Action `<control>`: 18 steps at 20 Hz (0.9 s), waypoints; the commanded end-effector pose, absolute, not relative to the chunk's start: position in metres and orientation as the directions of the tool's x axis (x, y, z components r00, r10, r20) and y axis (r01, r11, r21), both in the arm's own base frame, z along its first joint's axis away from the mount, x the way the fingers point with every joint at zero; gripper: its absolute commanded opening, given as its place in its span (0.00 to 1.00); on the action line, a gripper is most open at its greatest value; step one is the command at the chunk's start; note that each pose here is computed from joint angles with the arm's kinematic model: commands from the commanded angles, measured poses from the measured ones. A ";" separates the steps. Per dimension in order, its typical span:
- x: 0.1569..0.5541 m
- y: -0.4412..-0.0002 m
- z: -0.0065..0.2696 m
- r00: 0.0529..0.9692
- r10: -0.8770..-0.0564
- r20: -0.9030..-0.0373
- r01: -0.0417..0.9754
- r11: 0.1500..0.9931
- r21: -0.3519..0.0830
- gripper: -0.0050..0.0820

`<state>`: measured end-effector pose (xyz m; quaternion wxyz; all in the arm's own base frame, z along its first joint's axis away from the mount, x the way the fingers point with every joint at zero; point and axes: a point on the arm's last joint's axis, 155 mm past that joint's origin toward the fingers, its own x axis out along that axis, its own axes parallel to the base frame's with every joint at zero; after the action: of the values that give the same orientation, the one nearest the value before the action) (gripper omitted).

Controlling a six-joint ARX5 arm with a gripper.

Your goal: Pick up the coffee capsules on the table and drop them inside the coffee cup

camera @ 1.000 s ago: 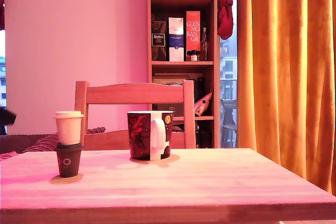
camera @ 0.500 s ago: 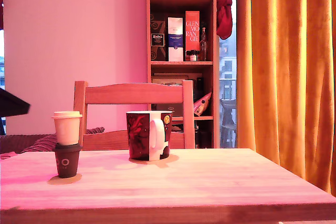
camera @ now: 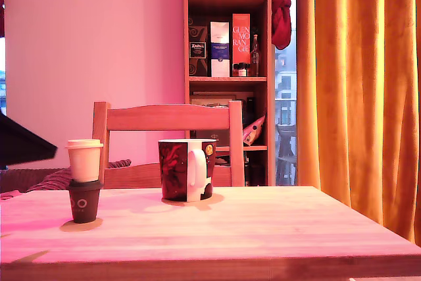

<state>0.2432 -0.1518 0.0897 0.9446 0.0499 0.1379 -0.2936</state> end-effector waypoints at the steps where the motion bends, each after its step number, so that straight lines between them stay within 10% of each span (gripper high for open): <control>1: 0.244 -0.154 0.088 0.789 -0.547 -0.280 0.575 0.818 0.020 0.77; 18: 0.275 -0.175 0.071 0.772 -0.563 -0.294 0.592 0.806 0.012 0.77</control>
<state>0.2703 -0.1706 0.0642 0.9392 0.0524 0.1520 -0.3034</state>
